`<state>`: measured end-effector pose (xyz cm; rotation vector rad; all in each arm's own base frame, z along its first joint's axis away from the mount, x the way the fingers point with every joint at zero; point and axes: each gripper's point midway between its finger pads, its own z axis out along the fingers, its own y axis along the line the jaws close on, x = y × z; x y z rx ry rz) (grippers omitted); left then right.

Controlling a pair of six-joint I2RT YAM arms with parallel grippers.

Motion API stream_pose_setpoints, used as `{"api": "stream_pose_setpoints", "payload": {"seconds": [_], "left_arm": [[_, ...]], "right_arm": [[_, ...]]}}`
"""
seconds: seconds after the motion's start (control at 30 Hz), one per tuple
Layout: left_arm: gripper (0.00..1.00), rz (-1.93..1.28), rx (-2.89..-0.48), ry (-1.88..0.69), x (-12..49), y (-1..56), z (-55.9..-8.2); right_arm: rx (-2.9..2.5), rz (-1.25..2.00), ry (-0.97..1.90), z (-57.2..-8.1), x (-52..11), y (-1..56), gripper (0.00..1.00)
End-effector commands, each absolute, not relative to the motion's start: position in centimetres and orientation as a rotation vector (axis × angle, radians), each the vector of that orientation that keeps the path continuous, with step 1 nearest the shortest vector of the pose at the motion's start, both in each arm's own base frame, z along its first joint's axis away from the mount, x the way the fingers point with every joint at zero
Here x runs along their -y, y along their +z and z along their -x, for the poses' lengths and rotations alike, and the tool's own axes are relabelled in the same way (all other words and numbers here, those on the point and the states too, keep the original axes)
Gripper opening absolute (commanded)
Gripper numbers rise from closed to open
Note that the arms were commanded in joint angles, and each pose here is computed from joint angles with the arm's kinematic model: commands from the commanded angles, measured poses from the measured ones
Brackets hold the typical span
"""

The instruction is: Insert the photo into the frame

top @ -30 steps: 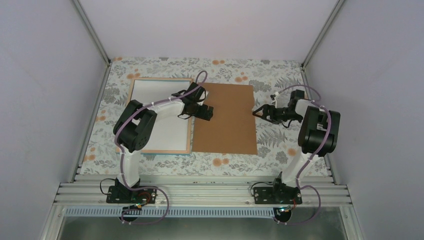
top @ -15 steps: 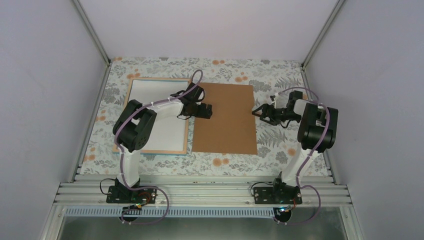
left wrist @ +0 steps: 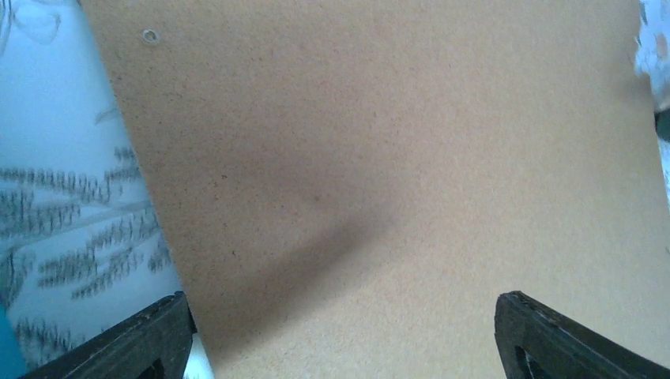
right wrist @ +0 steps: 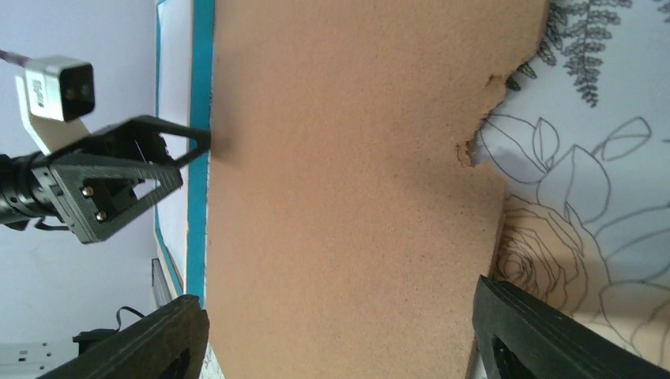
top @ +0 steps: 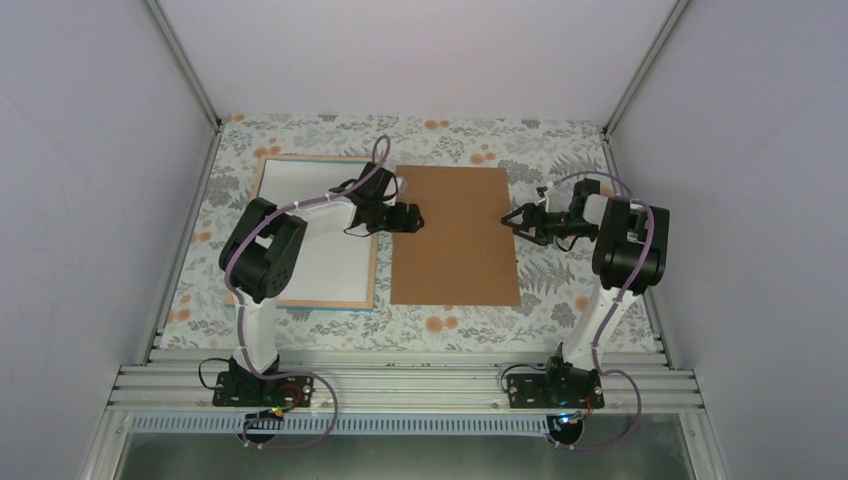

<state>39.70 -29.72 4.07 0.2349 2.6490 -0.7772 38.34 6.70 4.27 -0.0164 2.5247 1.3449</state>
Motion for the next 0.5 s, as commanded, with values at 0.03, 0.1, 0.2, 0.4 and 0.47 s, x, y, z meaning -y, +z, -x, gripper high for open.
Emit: {"api": "stream_pose_setpoints", "payload": {"seconds": [0.03, 0.1, 0.2, 0.4, 0.47], "left_arm": [[0.93, -0.425, -2.525, -1.168, 34.0, 8.9, -35.5], [0.92, -0.446, -2.499, -1.214, 34.2, 10.0, -35.3], [0.91, -0.422, -2.485, -1.259, 33.4, 10.9, -35.2], [0.90, -0.388, -2.481, -1.237, 30.8, 12.2, -35.9], [0.90, -0.398, -2.484, -1.224, 30.3, 12.5, -35.6]], "right_arm": [[-2.741, -0.011, 1.354, -34.7, -8.7, -1.6, 0.85], [-2.731, 0.006, 1.377, -34.6, -9.2, -1.4, 0.84], [-2.713, 0.029, 1.417, -34.5, -10.0, -0.9, 0.84], [-2.683, 0.125, 1.483, -34.2, -12.4, -0.2, 0.83], [-2.675, 0.154, 1.489, -34.3, -13.0, 0.0, 0.83]]}}
